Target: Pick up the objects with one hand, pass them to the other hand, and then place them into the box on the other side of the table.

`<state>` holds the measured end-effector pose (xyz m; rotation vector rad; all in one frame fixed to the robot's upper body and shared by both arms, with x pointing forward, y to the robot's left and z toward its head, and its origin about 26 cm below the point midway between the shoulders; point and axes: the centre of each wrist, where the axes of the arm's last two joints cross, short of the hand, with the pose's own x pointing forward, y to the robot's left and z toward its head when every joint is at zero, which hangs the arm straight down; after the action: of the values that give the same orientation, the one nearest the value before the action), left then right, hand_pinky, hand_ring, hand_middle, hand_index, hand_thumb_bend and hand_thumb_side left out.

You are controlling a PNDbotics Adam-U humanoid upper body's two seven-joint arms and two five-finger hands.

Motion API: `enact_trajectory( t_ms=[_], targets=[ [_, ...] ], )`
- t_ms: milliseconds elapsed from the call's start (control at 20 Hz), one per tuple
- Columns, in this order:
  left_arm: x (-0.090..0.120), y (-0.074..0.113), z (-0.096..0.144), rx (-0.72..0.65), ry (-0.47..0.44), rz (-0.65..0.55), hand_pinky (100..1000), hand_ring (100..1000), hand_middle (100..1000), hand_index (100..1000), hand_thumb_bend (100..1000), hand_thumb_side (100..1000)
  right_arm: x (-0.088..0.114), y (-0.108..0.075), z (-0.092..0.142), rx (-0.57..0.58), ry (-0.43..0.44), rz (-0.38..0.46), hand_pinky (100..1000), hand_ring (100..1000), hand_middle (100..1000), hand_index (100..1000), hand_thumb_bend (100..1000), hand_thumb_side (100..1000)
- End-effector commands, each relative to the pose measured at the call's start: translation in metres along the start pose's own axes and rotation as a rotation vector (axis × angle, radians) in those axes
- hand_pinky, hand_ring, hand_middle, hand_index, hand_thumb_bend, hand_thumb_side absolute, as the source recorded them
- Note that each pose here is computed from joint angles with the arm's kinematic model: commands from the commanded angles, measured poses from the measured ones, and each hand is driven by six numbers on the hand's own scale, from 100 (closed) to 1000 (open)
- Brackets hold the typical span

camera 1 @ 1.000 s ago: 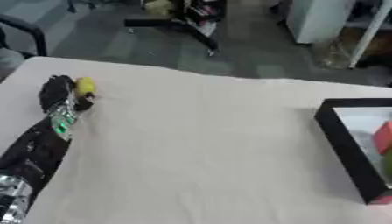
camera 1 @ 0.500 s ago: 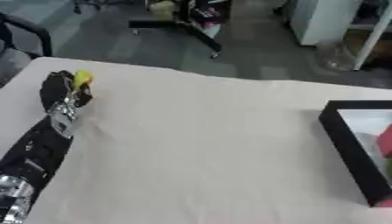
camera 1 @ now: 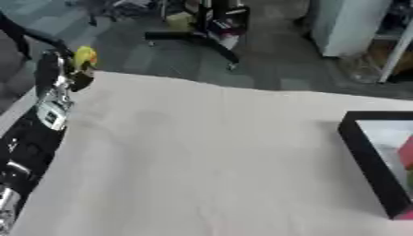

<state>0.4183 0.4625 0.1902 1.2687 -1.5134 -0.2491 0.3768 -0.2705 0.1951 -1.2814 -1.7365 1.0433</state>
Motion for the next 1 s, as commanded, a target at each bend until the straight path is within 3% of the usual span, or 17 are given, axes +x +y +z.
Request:
enact_trajectory(
  t_ms=[50, 350, 800, 850, 900, 1000],
  targets=[
    [0.026, 0.024, -0.004, -0.055, -0.135, 0.048, 362, 355, 305, 404, 100, 100, 0.019, -0.016, -0.001, -0.091, -0.109, 0.009, 795, 811, 847, 1000, 516, 562],
    [0.060, -0.006, 0.023, -0.330, -0.294, 0.166, 360, 354, 303, 402, 100, 100, 0.063, -0.019, -0.001, -0.199, -0.322, -0.063, 800, 816, 849, 1000, 519, 528],
    [0.122, -0.070, 0.074, -0.727, -0.476, 0.395, 365, 358, 307, 406, 100, 100, 0.125, -0.022, -0.007, -0.278, -0.589, -0.154, 831, 833, 867, 1000, 505, 467],
    [0.128, -0.075, 0.079, -0.764, -0.492, 0.421, 365, 358, 307, 406, 100, 100, 0.132, -0.022, -0.007, -0.284, -0.612, -0.164, 834, 834, 867, 1000, 623, 524],
    [0.133, -0.079, 0.084, -0.797, -0.506, 0.444, 367, 358, 308, 406, 100, 100, 0.137, -0.022, -0.007, -0.286, -0.633, -0.172, 833, 833, 867, 1000, 496, 455],
    [0.142, -0.084, 0.089, -0.847, -0.524, 0.479, 369, 359, 308, 406, 100, 100, 0.147, -0.021, -0.007, -0.284, -0.669, -0.184, 837, 835, 869, 1000, 486, 444]
  ],
)
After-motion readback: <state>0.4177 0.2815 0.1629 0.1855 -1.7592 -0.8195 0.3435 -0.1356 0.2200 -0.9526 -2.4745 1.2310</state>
